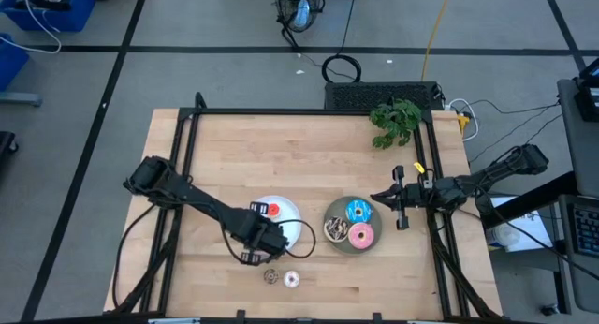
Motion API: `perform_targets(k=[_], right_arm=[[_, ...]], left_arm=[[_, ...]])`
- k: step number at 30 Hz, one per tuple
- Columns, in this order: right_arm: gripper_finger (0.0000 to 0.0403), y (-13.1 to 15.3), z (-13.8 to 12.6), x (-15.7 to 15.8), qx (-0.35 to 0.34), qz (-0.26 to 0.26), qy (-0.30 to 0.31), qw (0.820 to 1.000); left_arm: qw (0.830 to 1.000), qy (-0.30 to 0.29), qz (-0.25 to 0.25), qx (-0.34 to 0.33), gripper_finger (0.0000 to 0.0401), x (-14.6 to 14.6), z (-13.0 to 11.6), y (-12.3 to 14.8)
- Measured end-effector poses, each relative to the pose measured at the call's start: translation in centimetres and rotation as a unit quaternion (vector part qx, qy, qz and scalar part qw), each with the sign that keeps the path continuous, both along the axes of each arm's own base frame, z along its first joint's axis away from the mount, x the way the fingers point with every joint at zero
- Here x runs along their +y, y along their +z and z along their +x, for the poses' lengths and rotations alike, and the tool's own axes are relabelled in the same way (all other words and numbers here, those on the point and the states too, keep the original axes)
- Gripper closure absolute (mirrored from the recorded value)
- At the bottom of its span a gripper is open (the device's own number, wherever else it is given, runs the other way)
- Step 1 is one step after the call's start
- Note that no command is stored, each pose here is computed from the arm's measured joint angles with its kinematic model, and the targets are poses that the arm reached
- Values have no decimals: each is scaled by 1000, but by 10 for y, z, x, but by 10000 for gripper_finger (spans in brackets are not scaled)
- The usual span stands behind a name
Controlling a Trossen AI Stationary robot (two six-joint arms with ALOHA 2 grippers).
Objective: Pick & Place donuts
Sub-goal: Put the small blue donut on the white plate
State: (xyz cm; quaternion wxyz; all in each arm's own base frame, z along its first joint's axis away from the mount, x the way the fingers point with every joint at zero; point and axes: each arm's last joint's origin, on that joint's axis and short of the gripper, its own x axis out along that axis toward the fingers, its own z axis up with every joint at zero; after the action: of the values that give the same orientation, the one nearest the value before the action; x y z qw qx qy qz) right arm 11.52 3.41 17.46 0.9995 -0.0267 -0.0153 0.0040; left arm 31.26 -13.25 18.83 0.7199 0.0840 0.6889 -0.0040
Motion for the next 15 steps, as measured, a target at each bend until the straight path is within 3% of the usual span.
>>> perform_targets(k=[5,7,9,15], right_arm=[[403,0,0,0,0,-1,0,1000],[403,0,0,0,0,-1,0,1000],[403,0,0,0,0,-1,0,1000],[403,0,0,0,0,0,0,1000]], left_arm=[[1000,-9,-10,6,377,-1,0,0],[1000,0,-11,5,388,-1,0,0],[1000,11,-14,3,373,0,0,0],[1000,24,-9,-1,279,1,1,0]])
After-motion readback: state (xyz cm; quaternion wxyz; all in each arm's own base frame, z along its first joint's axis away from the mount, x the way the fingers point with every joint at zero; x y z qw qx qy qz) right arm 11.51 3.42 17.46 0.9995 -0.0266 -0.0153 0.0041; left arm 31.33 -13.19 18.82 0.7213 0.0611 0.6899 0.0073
